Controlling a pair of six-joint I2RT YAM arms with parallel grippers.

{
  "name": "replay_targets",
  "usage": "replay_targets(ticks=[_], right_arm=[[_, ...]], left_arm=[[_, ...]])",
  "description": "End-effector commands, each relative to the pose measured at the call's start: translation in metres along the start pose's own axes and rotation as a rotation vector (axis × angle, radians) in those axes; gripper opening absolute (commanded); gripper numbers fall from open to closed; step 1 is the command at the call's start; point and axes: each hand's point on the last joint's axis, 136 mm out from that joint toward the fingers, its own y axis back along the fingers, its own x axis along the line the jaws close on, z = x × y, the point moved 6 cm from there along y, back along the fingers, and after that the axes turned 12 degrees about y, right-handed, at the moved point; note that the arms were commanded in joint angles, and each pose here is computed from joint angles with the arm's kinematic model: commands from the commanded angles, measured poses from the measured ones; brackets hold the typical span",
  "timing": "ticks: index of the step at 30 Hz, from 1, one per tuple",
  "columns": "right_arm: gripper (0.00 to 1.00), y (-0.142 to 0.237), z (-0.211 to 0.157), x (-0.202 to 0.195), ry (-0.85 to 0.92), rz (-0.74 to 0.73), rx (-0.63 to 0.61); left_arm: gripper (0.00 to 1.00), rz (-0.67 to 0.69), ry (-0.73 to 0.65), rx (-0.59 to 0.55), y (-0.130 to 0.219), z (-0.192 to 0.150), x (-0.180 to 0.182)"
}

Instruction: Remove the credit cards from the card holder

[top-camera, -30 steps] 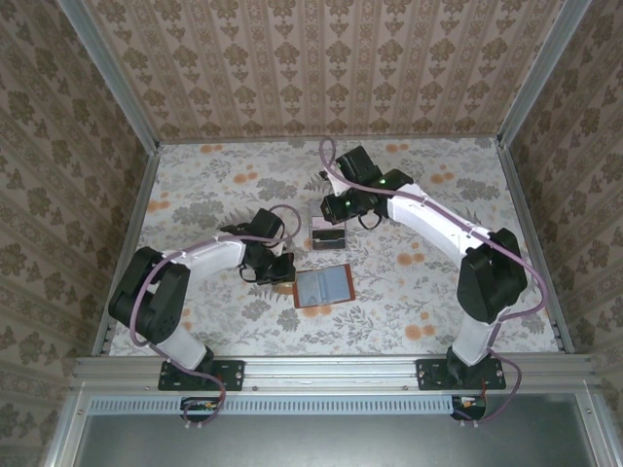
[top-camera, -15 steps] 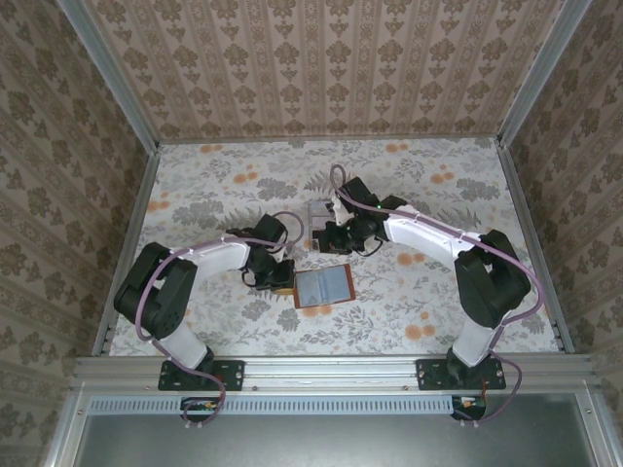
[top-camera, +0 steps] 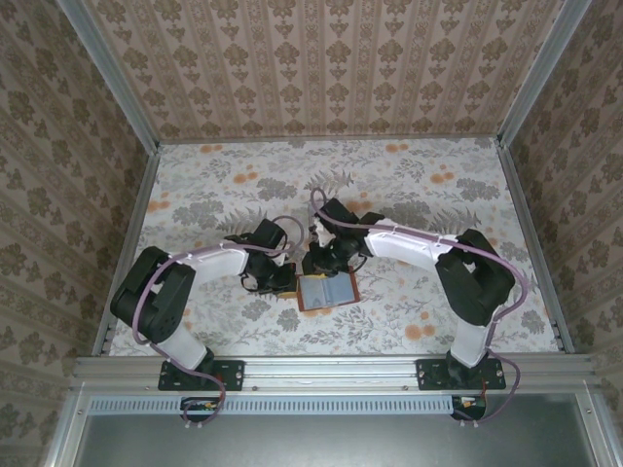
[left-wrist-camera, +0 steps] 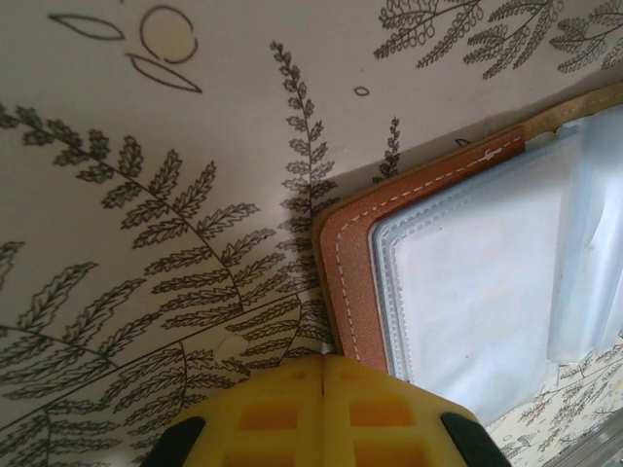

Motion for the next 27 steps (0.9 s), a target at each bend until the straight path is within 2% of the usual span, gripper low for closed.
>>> replay_targets(ticks=[1,10,15,20,27], right_arm=[[0.25,-0.015,-0.009,-0.003,-0.051,0.016,0.04],[0.27,-0.041,-0.019,-0.008,-0.088,0.035,0.085],[0.29,-0.05,-0.024,-0.016,-0.099,-0.013,0.108],[0.34,-0.053,-0.032,-0.031,-0.103,-0.119,0.147],[0.43,-0.038,-0.038,-0.038,-0.046,-0.327,0.177]], left_arm=[[0.02,0.062,0.05,0.06,-0.008,-0.017,0.019],[0.02,0.043,0.061,0.068,-0.012,-0.021,0.021],[0.01,0.044,0.062,0.067,-0.012,-0.021,0.021],[0.01,0.046,0.059,0.066,-0.012,-0.02,0.021],[0.01,0.049,0.055,0.071,-0.012,-0.021,0.022]])
